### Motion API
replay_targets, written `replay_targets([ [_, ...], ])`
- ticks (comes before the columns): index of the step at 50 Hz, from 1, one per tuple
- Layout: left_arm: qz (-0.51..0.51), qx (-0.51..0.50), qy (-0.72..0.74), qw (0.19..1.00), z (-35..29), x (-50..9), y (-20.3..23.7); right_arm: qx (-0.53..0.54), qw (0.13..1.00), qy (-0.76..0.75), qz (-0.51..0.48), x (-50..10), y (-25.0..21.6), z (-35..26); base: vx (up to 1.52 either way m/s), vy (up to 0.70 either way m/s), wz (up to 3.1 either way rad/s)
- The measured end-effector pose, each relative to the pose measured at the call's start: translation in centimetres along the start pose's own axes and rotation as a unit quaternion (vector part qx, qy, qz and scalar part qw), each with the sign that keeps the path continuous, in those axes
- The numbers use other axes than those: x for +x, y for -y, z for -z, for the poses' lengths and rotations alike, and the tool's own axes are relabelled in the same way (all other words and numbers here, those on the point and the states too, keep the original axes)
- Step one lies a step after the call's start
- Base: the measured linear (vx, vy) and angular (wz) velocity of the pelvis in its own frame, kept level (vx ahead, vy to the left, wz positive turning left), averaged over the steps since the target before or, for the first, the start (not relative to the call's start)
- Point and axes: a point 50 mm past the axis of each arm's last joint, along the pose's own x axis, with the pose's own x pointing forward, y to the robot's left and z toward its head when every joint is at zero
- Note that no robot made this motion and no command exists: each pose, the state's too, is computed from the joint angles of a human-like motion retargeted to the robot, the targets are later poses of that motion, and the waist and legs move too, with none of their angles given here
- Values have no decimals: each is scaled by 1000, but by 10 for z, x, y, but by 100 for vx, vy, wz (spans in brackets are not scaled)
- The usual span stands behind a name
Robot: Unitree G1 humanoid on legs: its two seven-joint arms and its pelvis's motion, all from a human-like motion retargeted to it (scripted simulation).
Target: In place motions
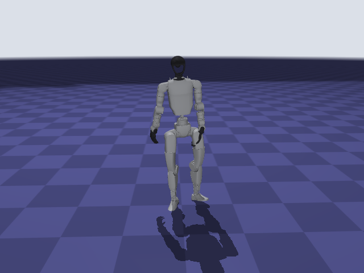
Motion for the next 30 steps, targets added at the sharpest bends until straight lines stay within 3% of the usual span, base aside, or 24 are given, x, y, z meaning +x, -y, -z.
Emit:
replay_targets([
  [5,-16,19,7,1000,-1,-2,-5,-25,999,25,11,-8,2,-22,-4,-2,-41],
  [18,-36,-143,-21,989,35,-1,-7,-201,931,286,101,-57,-28,-141,-3,-4,-39],
  [25,-48,-142,-34,988,43,0,-9,-288,899,299,139,-69,-24,-155,0,0,-3],
  [30,-49,-124,-31,991,38,0,-7,-258,920,260,139,-59,-14,-139,0,1,19],
])
